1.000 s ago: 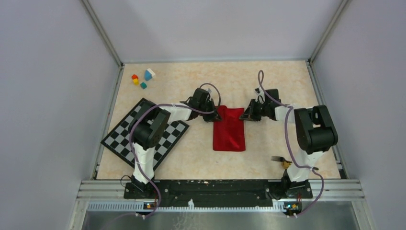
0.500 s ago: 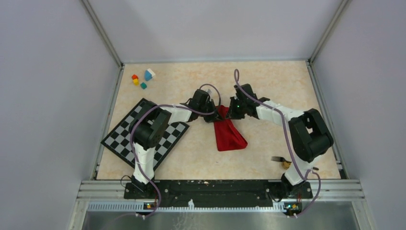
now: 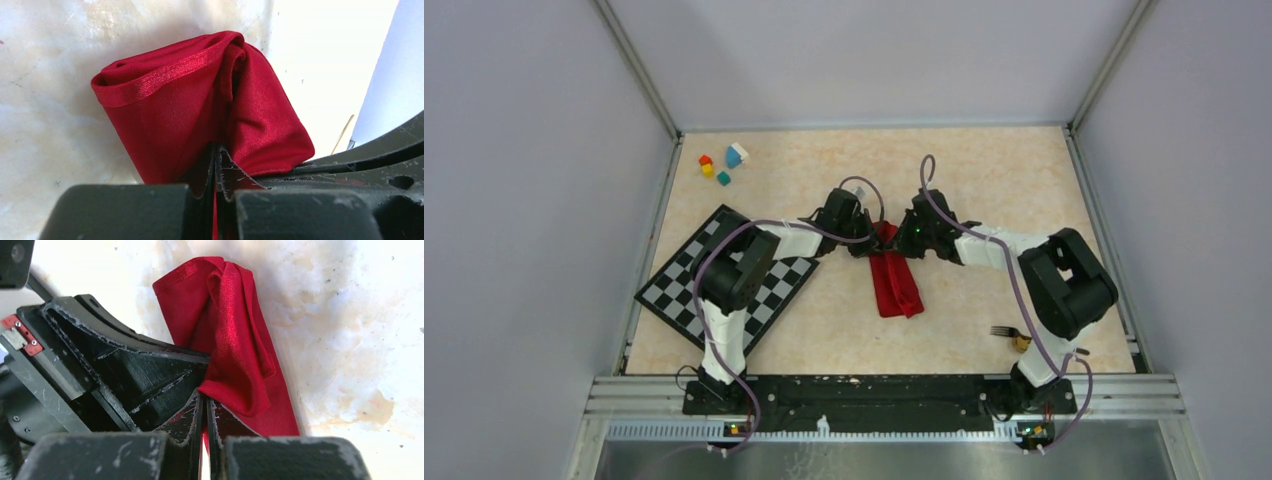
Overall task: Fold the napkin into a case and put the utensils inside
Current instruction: Fold the 2/3-rectangle-folded napkin at the center of the board.
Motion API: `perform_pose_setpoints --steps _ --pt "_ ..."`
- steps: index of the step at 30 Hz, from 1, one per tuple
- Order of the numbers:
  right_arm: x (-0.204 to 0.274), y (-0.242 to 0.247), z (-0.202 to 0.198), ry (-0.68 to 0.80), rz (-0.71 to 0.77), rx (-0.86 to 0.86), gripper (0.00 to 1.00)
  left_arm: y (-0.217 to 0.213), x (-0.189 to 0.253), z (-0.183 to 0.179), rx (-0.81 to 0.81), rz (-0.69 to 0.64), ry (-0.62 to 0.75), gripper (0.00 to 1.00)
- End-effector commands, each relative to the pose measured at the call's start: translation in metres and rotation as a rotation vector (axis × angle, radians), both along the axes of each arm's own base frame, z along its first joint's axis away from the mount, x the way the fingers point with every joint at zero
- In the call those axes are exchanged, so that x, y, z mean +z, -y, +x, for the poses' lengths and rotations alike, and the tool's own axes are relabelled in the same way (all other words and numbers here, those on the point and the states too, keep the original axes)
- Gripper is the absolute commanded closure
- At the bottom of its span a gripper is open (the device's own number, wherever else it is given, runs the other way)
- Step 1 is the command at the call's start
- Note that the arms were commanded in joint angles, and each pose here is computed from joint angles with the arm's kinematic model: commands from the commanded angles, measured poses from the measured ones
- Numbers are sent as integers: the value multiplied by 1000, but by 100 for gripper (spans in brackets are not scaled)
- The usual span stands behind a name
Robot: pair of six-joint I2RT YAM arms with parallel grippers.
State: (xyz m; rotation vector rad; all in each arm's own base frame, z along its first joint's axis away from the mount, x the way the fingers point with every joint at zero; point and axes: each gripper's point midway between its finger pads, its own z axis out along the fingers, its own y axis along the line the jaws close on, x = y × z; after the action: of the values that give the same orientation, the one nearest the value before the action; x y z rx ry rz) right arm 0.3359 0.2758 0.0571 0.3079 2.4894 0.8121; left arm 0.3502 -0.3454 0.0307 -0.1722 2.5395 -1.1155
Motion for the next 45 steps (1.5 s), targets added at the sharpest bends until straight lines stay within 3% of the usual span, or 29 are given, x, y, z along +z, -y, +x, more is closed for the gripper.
perform_pose_setpoints --steps 1,7,10,16,25,35,45 --pt "29 -14 19 56 155 -83 100 -8 5 -5 -16 35 40 100" --pt "42 -14 20 59 262 -149 100 -6 2 -9 -40 25 39 100" --pt "37 -12 23 44 246 -150 100 -7 10 -11 -53 29 56 98" --pt "17 -4 18 27 211 -166 100 -21 40 -16 -61 98 86 80" --pt "15 -3 20 34 196 -160 100 -45 68 -39 -41 126 116 70" --pt "34 -10 27 54 226 -156 100 -41 10 -58 -62 111 -20 73" --pt "26 -30 28 37 247 -149 100 -45 -10 -58 -54 156 -42 88"
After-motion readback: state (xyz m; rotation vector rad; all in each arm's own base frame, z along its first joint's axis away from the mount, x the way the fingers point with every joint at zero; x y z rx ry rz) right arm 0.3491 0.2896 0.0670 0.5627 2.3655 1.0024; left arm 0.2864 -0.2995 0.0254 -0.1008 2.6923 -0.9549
